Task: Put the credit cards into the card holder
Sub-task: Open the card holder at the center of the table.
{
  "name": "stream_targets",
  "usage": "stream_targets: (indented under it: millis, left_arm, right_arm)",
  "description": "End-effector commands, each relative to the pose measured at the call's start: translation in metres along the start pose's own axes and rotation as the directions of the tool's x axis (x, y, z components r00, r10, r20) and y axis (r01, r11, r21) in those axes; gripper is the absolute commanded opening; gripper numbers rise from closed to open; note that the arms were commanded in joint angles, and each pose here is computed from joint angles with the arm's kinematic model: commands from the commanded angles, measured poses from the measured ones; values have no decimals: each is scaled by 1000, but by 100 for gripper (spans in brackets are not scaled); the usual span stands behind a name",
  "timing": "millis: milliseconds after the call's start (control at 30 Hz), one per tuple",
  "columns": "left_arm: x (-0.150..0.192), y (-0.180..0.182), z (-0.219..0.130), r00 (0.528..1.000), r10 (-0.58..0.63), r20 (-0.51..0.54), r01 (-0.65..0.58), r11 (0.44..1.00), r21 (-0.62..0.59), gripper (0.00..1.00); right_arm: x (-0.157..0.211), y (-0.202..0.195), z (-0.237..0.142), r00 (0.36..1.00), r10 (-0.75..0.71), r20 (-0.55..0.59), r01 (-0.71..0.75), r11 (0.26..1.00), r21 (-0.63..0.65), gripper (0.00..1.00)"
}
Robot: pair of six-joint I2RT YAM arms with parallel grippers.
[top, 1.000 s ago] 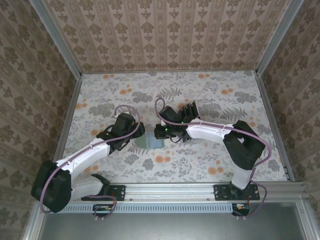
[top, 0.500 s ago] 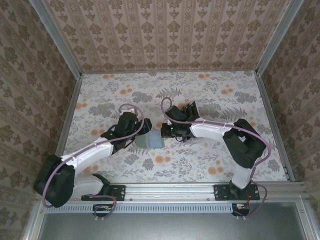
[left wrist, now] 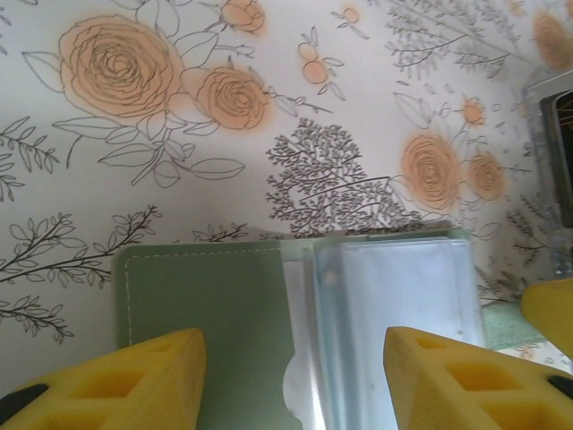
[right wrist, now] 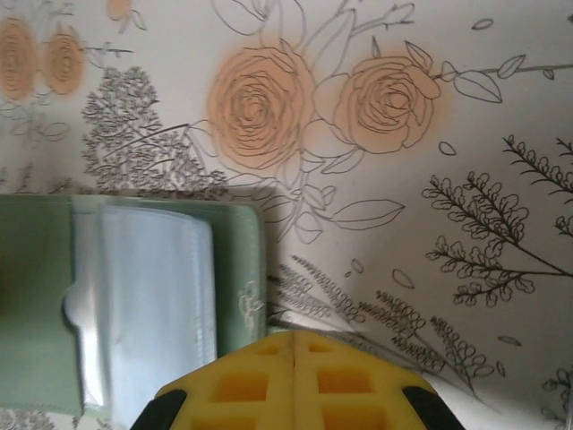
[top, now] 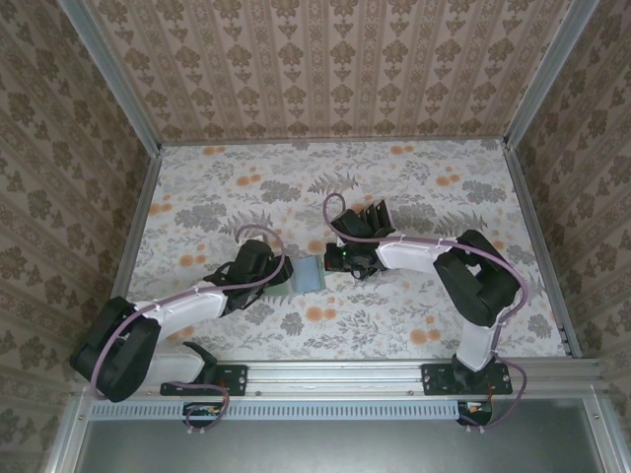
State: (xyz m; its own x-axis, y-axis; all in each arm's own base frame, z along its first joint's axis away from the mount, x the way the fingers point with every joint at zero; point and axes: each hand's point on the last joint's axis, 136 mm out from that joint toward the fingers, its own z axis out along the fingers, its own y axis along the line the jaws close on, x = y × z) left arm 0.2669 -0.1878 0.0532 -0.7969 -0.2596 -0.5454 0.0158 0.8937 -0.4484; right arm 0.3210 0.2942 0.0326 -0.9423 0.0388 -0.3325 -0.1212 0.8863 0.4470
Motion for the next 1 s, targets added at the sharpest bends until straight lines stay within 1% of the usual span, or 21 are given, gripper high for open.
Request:
stream_targets:
  millis: [0, 200, 400, 500, 567, 633, 733, 800, 900, 967]
  left_arm:
    - [0, 5, 6, 999, 31, 17, -31, 999, -21, 56]
    - [-2, 8, 12, 997, 73, 14, -73, 996, -42, 56]
    - [-19, 6, 13, 995, 98, 30, -97, 995, -33, 55]
    - [-31, -1, 6, 992, 115, 50, -114, 993, -12, 57]
    - [-39, -7, -1, 990, 122, 74, -123, 992, 10, 61]
    - [-46, -11, -9, 990, 110, 92, -114, 993, 32, 63]
    - [-53, -15, -22, 989, 98, 115, -104, 993, 52, 65]
    - [-55, -17, -30, 988, 91, 125, -100, 993, 61, 65]
    - [-55, -17, -39, 988, 81, 129, -89, 994, 63, 61]
    - [-53, -15, -41, 990, 78, 119, -85, 994, 62, 55]
  right_arm:
    - [5, -12, 12, 1000, -3, -7, 3, 1000, 15, 5]
    - [4, -7, 7, 1000, -5, -3, 5, 1000, -10, 5]
    - [-2, 15, -15, 1000, -25, 11, 26, 997, -75, 8]
    - [-3, 30, -27, 999, -51, 12, 52, 994, -99, 11]
    - [-2, 40, -32, 997, -75, 5, 75, 991, -107, 17]
    - [-1, 48, -34, 996, -92, -1, 92, 989, -113, 21]
    - [0, 60, -32, 994, -113, -12, 111, 986, -128, 24]
    - [0, 66, -28, 992, -122, -20, 118, 984, -132, 24]
    - [0, 68, -19, 991, -126, -38, 121, 985, -125, 24]
    - [0, 66, -11, 991, -124, -53, 118, 986, -114, 24]
